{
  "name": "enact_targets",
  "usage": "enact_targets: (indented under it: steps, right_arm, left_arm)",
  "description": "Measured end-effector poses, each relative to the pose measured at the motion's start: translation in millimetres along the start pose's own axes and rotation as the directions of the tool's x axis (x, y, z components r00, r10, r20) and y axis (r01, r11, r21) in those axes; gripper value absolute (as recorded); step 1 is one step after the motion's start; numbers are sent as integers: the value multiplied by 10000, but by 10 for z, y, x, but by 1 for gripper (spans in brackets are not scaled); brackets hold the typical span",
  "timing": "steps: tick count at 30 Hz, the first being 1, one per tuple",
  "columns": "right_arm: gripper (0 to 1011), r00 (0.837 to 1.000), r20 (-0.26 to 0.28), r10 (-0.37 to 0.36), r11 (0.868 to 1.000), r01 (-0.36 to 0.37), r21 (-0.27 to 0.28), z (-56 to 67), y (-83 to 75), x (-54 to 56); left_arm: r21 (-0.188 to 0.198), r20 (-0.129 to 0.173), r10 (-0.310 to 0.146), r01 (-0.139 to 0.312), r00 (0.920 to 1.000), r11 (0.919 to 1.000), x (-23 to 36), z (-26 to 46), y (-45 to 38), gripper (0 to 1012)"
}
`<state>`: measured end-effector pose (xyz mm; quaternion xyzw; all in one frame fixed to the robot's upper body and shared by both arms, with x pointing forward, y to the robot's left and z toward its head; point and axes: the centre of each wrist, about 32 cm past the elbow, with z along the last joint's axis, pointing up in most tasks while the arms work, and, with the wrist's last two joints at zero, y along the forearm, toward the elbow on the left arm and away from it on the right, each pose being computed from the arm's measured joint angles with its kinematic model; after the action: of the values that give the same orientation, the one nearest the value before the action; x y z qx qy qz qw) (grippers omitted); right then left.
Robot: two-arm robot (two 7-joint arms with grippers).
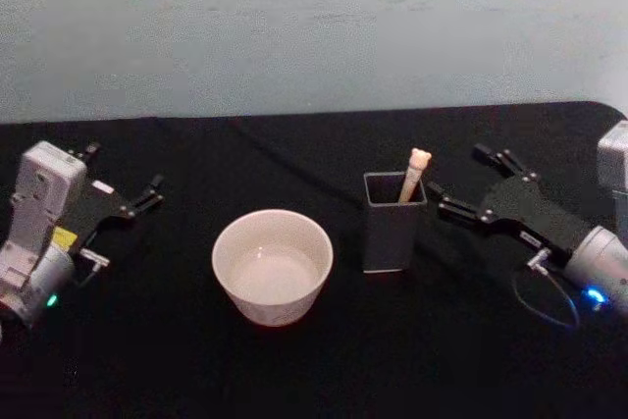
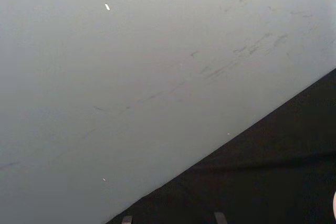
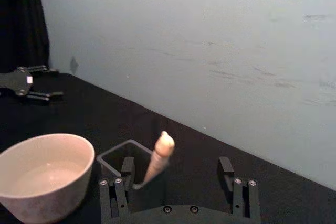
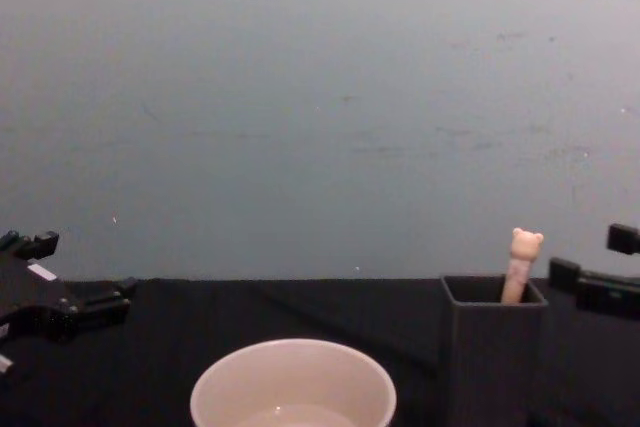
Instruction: Pick up the stirring spoon with one hand, stir inside the cup, then place it back in its original position.
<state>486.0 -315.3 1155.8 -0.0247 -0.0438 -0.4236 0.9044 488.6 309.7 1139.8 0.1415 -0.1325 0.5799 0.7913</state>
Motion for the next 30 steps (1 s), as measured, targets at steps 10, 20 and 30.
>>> enact_targets:
  steps: [10, 20, 30]
  right_arm:
    - [1003, 9977, -520, 446, 9989, -439, 150, -16, 204, -7]
    - [1003, 9889, -1401, 500, 9986, -471, 236, -81, 390, 2]
    - [1003, 9849, -1669, 460, 9989, -438, 172, -107, 431, 5]
  left_arm:
    - [0, 0, -1, 1, 10000, 10000, 0, 0, 0, 1001]
    - [0, 0, 0, 0, 10000, 10000, 0, 0, 0, 1001]
    - [-1, -1, 0, 0, 10000, 10000, 0, 0, 0, 1001]
